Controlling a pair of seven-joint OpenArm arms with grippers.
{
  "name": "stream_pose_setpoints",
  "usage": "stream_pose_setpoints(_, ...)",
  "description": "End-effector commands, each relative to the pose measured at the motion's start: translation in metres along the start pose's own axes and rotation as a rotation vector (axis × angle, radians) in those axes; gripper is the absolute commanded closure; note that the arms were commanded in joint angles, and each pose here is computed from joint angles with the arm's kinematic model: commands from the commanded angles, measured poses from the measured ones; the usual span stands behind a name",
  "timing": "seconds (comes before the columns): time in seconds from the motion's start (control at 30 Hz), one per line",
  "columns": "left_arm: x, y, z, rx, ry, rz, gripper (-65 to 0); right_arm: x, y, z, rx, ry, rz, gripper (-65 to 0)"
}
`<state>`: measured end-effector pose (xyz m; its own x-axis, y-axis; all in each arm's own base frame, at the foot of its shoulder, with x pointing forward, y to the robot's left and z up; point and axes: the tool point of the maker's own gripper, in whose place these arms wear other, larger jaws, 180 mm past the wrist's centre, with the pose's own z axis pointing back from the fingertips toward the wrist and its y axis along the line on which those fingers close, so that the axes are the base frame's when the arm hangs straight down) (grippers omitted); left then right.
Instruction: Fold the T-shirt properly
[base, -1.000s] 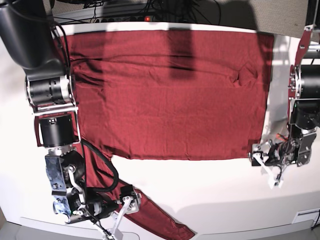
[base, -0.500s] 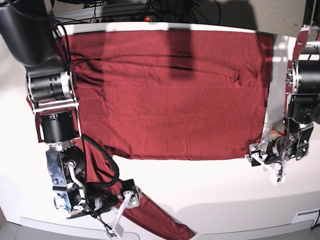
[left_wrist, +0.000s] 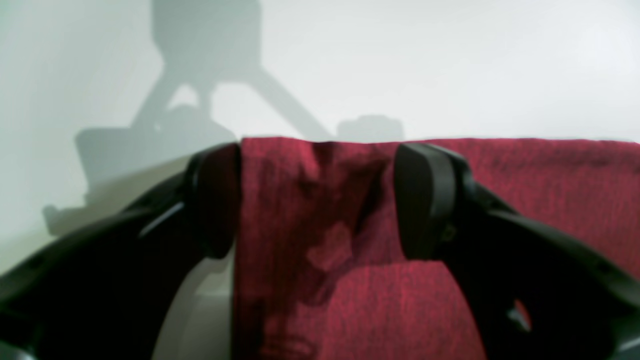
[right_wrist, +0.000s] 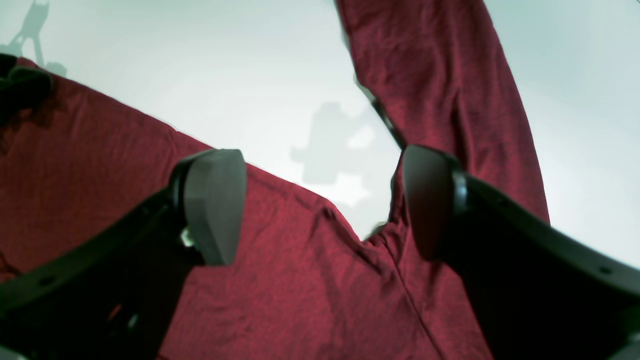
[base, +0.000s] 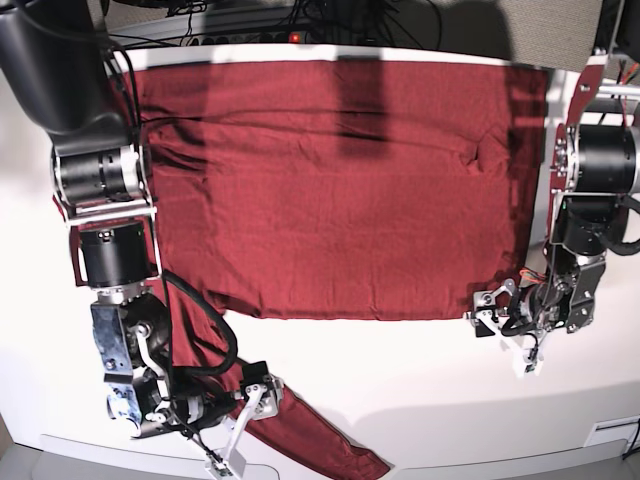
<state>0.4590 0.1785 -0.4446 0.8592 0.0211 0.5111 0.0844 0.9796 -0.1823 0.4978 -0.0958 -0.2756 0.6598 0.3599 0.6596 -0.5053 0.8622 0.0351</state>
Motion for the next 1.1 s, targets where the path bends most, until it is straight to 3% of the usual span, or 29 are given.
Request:
stream_pose_setpoints(0.0, -0.023, -0.01, -0.002, -0.031, 0.116, -0.002, -45.0, 0.027, -0.005, 0.013, -0.016, -0.061, 0.019, -47.5)
stream_pose_setpoints(0.13, -0.031, -0.01, -0.001, -0.03, 0.16, -0.002, -39.8, 0.021, -0.005, 0.013, -0.016, -0.027, 0.018, -47.5)
stream_pose_setpoints(0.4, -0.031, -0.01, -0.001, -0.03, 0.159, -0.003, -10.6, 0.007, -0.008, 0.015, -0.017, 0.045, 0.004, -47.5)
stream_pose_setpoints(0.53, -0.03, -0.01, -0.001, -0.03, 0.151, -0.002, -4.1, 0.009, -0.011, 0.017, -0.018, 0.033, -0.015, -47.5)
stream_pose_setpoints(0.67, -0.027, -0.01, -0.001, -0.03, 0.137, -0.002, 0.0, 0.01, -0.016, 0.02, -0.018, 0.016, -0.041, -47.5)
stream_pose_setpoints(0.83, -0.023, -0.01, -0.001, -0.031, 0.118, -0.004, 0.0, 0.012, -0.025, 0.025, -0.026, -0.011, -0.083, -47.5)
stream_pose_setpoints(1.07, -0.017, -0.011, 0.0, -0.032, 0.101, -0.012, 0.0, -0.018, -0.055, 0.012, -0.154, -0.008, -0.093, -47.5)
